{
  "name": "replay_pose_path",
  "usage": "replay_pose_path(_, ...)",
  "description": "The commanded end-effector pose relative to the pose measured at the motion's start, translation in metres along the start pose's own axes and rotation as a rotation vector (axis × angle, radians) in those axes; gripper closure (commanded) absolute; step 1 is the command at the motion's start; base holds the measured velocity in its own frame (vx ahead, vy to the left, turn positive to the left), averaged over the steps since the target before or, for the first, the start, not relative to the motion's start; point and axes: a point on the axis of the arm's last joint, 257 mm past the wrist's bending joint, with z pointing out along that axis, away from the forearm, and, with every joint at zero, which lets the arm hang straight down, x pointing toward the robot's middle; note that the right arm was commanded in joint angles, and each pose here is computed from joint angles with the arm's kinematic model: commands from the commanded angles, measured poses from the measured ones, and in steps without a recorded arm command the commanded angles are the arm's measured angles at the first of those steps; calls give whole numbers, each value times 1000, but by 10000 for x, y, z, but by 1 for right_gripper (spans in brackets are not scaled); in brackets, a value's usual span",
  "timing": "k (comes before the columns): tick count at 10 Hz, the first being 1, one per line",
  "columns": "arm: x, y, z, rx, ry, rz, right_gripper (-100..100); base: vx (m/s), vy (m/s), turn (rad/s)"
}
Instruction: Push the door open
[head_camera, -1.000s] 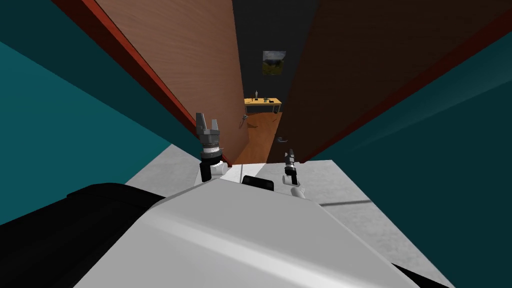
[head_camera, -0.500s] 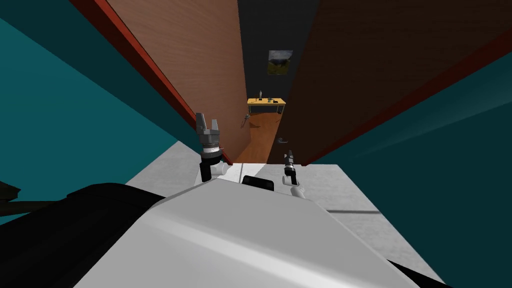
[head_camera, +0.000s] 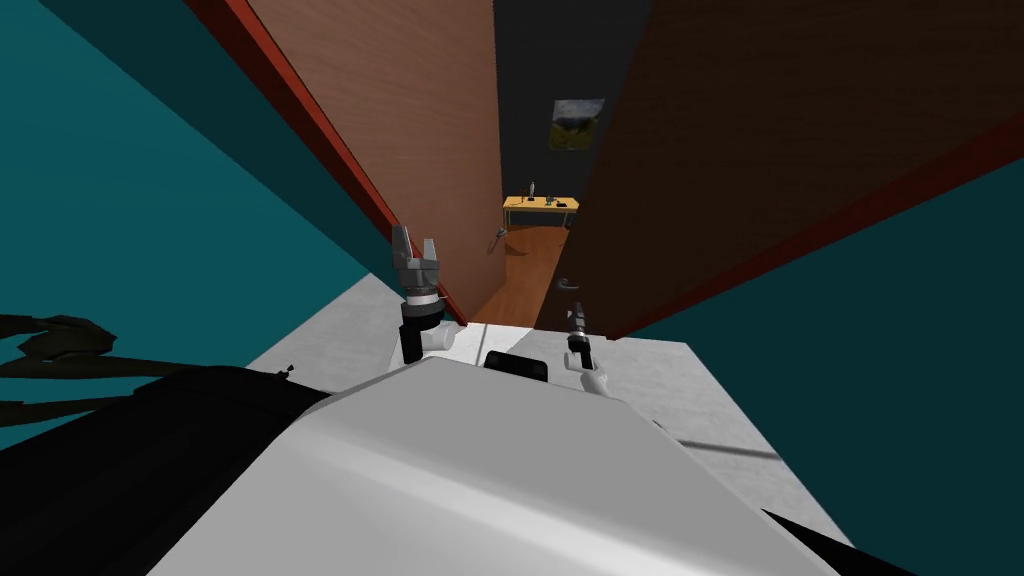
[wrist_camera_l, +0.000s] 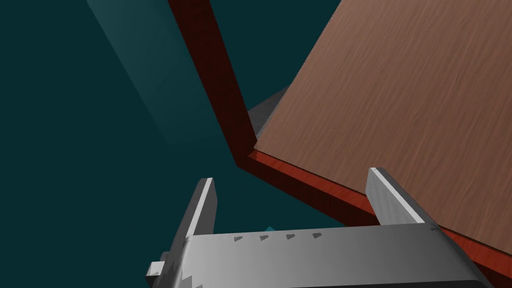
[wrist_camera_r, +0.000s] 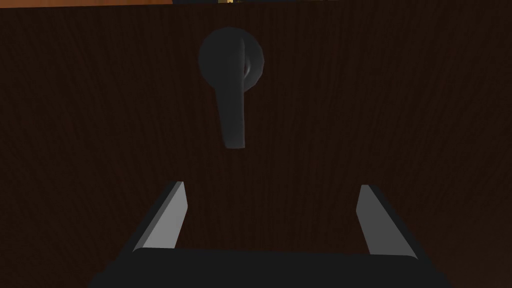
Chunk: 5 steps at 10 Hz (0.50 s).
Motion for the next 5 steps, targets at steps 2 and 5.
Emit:
replay_pose_path(2, -33, -109, -10, 28, -1, -4, -100, 5, -87, 132)
replay_pose_path(5, -54, -234, -24, 60, -3, -8, -100, -1, -88, 169)
